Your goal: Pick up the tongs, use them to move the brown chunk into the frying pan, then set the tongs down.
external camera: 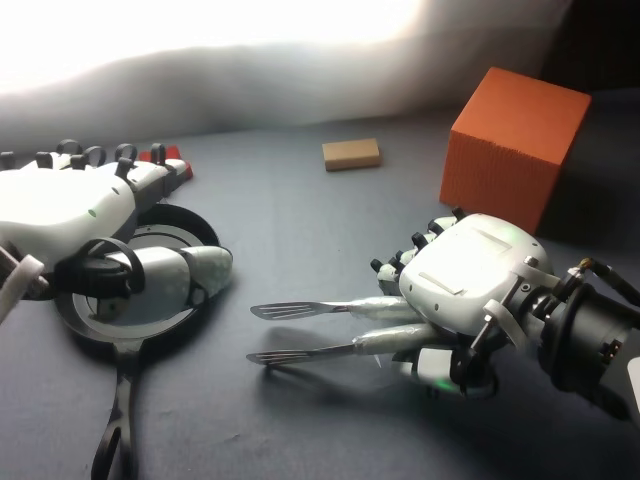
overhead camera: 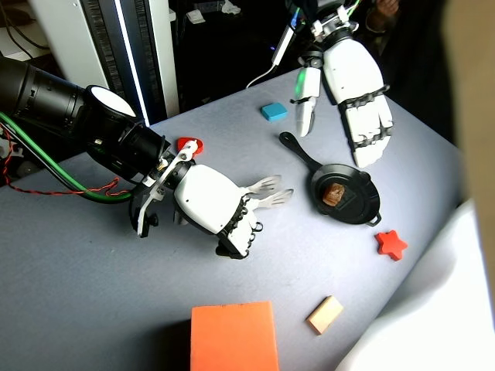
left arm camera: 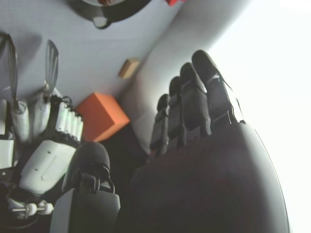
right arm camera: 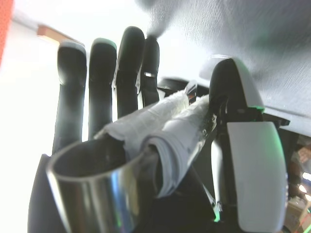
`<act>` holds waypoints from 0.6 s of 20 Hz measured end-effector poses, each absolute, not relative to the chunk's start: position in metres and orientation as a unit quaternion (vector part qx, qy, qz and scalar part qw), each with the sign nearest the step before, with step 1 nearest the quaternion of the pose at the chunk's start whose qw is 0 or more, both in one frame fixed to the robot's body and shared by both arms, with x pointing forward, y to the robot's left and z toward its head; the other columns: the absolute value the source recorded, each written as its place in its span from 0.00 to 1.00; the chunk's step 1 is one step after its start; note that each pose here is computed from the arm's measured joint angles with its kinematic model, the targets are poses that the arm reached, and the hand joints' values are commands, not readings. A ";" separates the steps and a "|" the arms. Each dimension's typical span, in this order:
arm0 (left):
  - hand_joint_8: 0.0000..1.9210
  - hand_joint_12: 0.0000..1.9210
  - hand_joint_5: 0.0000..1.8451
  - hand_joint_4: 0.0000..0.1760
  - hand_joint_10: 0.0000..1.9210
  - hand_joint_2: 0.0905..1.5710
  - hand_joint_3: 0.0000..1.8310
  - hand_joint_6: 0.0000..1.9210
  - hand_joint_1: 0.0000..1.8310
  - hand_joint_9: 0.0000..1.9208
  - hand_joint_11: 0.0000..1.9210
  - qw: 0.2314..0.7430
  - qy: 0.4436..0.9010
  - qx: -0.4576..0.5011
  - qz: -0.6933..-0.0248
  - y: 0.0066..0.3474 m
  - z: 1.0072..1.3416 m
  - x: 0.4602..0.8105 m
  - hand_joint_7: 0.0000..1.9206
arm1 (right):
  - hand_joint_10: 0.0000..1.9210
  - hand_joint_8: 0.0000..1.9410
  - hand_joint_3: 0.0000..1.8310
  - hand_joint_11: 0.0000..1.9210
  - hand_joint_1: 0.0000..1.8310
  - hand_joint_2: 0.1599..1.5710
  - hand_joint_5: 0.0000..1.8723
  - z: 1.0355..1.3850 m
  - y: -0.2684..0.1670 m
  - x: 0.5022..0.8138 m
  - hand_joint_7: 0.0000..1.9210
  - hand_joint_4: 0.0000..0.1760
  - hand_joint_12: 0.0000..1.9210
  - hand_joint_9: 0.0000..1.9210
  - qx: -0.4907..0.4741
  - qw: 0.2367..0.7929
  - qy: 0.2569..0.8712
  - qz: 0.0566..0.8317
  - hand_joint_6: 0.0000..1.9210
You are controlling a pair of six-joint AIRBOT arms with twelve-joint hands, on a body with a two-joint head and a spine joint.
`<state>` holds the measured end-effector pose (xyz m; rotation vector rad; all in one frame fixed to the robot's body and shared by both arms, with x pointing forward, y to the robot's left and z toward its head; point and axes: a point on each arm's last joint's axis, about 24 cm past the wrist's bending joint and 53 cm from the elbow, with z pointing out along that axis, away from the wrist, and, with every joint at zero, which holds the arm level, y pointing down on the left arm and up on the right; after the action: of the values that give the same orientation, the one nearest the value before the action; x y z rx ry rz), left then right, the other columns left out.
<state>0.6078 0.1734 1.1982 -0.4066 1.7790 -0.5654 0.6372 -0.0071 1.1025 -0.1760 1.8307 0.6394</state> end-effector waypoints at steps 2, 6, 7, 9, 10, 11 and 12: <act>0.00 0.34 0.03 0.21 0.00 0.81 0.00 0.00 0.00 0.09 0.00 0.579 0.761 -0.163 -0.243 0.167 1.198 0.606 0.06 | 0.84 0.50 0.00 0.21 0.31 0.78 0.27 1.101 -0.009 0.636 0.33 0.00 1.00 0.27 -0.077 0.563 0.778 0.269 0.26; 0.00 0.36 0.03 0.20 0.00 0.81 0.00 0.00 0.00 0.09 0.00 0.570 0.763 -0.156 -0.260 0.149 1.187 0.595 0.07 | 0.55 0.17 0.00 0.07 0.23 0.79 0.22 1.099 -0.016 0.630 0.33 0.00 0.92 0.24 -0.083 0.560 0.782 0.263 0.12; 0.00 0.34 0.02 0.22 0.00 0.81 0.00 0.00 0.00 0.08 0.00 0.570 0.763 -0.154 -0.264 0.145 1.187 0.594 0.06 | 0.41 0.10 0.00 0.03 0.21 0.78 0.20 1.099 -0.019 0.630 0.32 0.00 0.85 0.23 -0.084 0.559 0.783 0.262 0.09; 0.00 0.38 0.02 0.21 0.00 0.80 0.00 0.00 0.00 0.09 0.00 0.565 0.764 -0.145 -0.274 0.133 1.185 0.588 0.06 | 0.19 0.01 0.00 0.00 0.18 0.75 0.16 1.100 -0.024 0.630 0.29 0.00 0.71 0.24 -0.082 0.556 0.785 0.260 0.02; 0.00 0.36 0.03 0.23 0.00 0.80 0.00 0.00 0.00 0.09 0.00 0.562 0.766 -0.144 -0.278 0.128 1.184 0.584 0.06 | 0.11 0.00 0.00 0.00 0.16 0.73 0.14 1.099 -0.026 0.629 0.26 0.00 0.65 0.23 -0.079 0.552 0.788 0.260 0.01; 0.00 0.35 0.02 0.18 0.00 0.81 0.00 0.00 0.00 0.08 0.00 0.560 0.766 -0.143 -0.281 0.124 1.184 0.581 0.06 | 0.08 0.00 0.00 0.00 0.16 0.71 0.11 1.098 -0.026 0.628 0.23 0.00 0.60 0.22 -0.079 0.550 0.790 0.261 0.00; 0.00 0.36 0.02 0.20 0.00 0.81 0.00 0.00 0.00 0.08 0.00 0.559 0.766 -0.140 -0.284 0.118 1.184 0.576 0.06 | 0.04 0.00 0.00 0.00 0.17 0.70 0.11 1.097 -0.028 0.628 0.21 0.00 0.57 0.22 -0.080 0.547 0.792 0.260 0.00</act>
<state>0.5765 0.1184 1.1835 -0.3313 1.8068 -0.6693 0.6278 -0.0280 1.0973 -0.1905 1.8758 0.6166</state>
